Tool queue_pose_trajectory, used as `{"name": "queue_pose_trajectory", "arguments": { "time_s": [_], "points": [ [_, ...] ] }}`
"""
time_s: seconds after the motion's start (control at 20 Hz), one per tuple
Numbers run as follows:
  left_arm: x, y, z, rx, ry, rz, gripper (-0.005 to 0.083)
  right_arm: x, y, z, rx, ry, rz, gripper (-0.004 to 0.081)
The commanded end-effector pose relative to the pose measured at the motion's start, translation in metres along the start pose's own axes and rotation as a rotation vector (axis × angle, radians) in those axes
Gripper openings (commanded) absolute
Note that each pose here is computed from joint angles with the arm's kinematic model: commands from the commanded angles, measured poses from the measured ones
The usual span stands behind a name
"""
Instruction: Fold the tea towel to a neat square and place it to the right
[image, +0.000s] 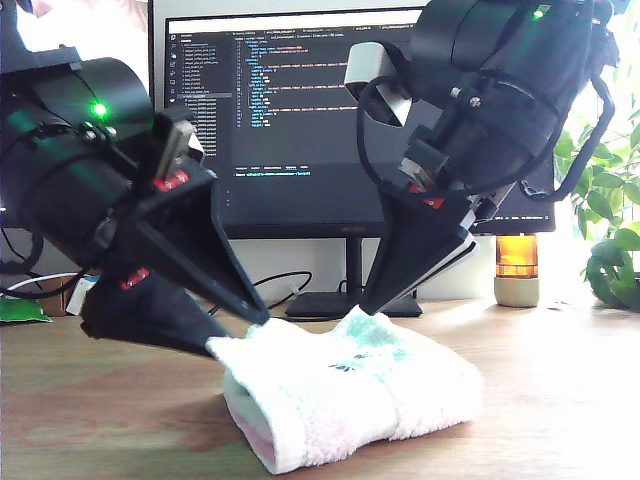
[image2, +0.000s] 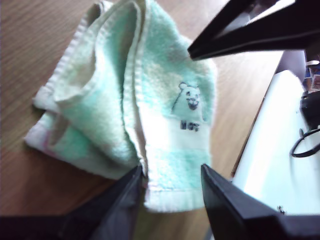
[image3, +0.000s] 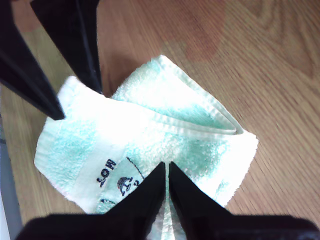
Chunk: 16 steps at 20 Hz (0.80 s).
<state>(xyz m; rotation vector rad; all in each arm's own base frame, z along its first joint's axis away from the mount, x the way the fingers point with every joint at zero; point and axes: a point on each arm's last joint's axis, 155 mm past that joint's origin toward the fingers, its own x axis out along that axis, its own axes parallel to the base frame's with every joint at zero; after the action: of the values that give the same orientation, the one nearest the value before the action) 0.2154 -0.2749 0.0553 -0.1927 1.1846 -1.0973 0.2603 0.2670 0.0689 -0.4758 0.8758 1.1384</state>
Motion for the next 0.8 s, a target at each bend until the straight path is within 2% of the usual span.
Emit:
{"name": "queue_pose_trajectory", "arguments": {
  "time_s": [0.0, 0.15, 0.3, 0.45, 0.65, 0.75],
  "points": [
    [0.005, 0.009, -0.005, -0.008, 0.012, 0.031, 0.0337, -0.002, -0.001, 0.01, -0.015, -0.022, -0.005, -0.0011],
    [0.004, 0.02, -0.001, 0.001, -0.006, 0.093, 0.0337, -0.002, -0.001, 0.01, -0.015, -0.022, -0.005, -0.0011],
    [0.004, 0.021, -0.001, 0.001, -0.006, 0.1, 0.0337, -0.002, -0.001, 0.01, -0.016, -0.024, -0.005, -0.0011],
    [0.008, 0.018, -0.004, -0.013, 0.006, 0.083, 0.0337, -0.002, -0.001, 0.01, -0.016, -0.025, -0.006, -0.001],
    [0.022, 0.014, -0.022, -0.076, 0.079, 0.022, 0.0331, -0.002, -0.002, 0.011, -0.016, -0.026, -0.006, -0.001],
    [0.025, 0.015, -0.022, -0.065, 0.079, 0.019, 0.0182, -0.002, -0.001, 0.01, -0.012, -0.024, -0.005, -0.0011]
  ]
}}
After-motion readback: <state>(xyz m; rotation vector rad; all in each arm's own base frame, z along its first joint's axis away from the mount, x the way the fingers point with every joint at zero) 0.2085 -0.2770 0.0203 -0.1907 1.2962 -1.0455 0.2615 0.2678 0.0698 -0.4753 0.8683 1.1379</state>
